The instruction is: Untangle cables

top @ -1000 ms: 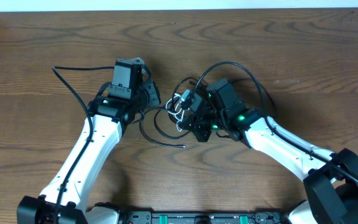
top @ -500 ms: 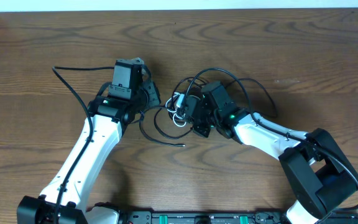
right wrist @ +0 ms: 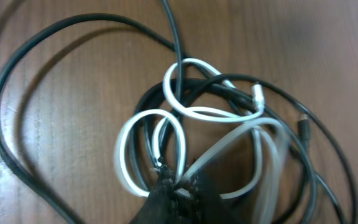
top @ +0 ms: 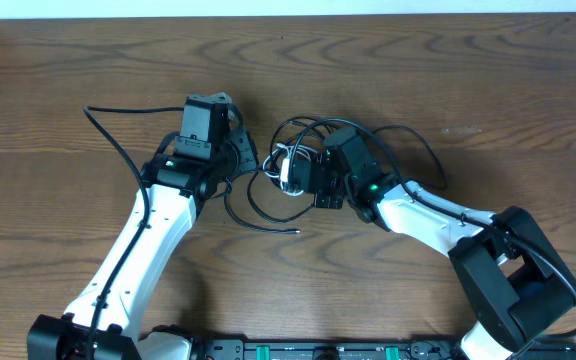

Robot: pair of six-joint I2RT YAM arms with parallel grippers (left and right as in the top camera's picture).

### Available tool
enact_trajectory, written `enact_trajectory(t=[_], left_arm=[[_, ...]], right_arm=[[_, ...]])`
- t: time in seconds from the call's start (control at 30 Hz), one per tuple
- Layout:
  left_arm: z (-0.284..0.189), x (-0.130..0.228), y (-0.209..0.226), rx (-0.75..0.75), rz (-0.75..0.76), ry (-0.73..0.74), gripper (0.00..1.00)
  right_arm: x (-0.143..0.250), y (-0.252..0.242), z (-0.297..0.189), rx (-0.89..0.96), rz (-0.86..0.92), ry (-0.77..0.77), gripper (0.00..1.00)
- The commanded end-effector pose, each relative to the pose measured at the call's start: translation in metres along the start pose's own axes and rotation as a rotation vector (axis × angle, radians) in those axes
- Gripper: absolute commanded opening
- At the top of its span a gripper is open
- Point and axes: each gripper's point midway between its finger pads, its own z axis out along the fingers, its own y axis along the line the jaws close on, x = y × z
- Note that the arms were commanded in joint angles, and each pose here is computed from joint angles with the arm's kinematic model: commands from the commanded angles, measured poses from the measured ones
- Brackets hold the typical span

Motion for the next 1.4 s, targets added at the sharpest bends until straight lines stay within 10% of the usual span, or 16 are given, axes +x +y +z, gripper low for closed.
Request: enact_trajectory(t=[0.0, 0.37, 0.63, 1.03, 1.1, 1.23, 1.37], left_arm=[[-0.004, -0.002, 0.002, -0.008, -0.005, -0.012, 0.08], [-0.004, -0.002, 0.002, -0.008, -0.005, -0.012, 0.08], [-0.004, -0.002, 0.002, -0.008, -0.005, -0.012, 0.09], [-0.004, -0.002, 0.002, -0.008, -0.005, -0.012, 0.09], [-0.004, -0.002, 0.002, -0.008, -0.005, -0.012, 0.09], [-0.004, -0.002, 0.002, -0.009, -0.005, -0.011, 0.09], [-0.003, -0.002, 0.003, -0.009, -0.005, -0.01, 0.09]], right_arm=[[-0.01, -0.012, -0.003, 0.057, -0.038, -0.022, 0.24], [-0.033, -0.042, -0.02, 0.142, 0.417, -0.136, 0.31], [-0.051, -0.051, -0.046, 0.162, 0.495, -0.185, 0.64], [-0.043, -0.049, -0.07, 0.166, 0.658, -0.139, 0.88], [-0.034, -0.05, -0.07, 0.184, 0.669, -0.105, 0.83], [-0.014, -0.063, -0.074, 0.257, 0.697, -0.051, 0.02], [0.008, -0.073, -0.074, 0.313, 0.722, 0.001, 0.01]])
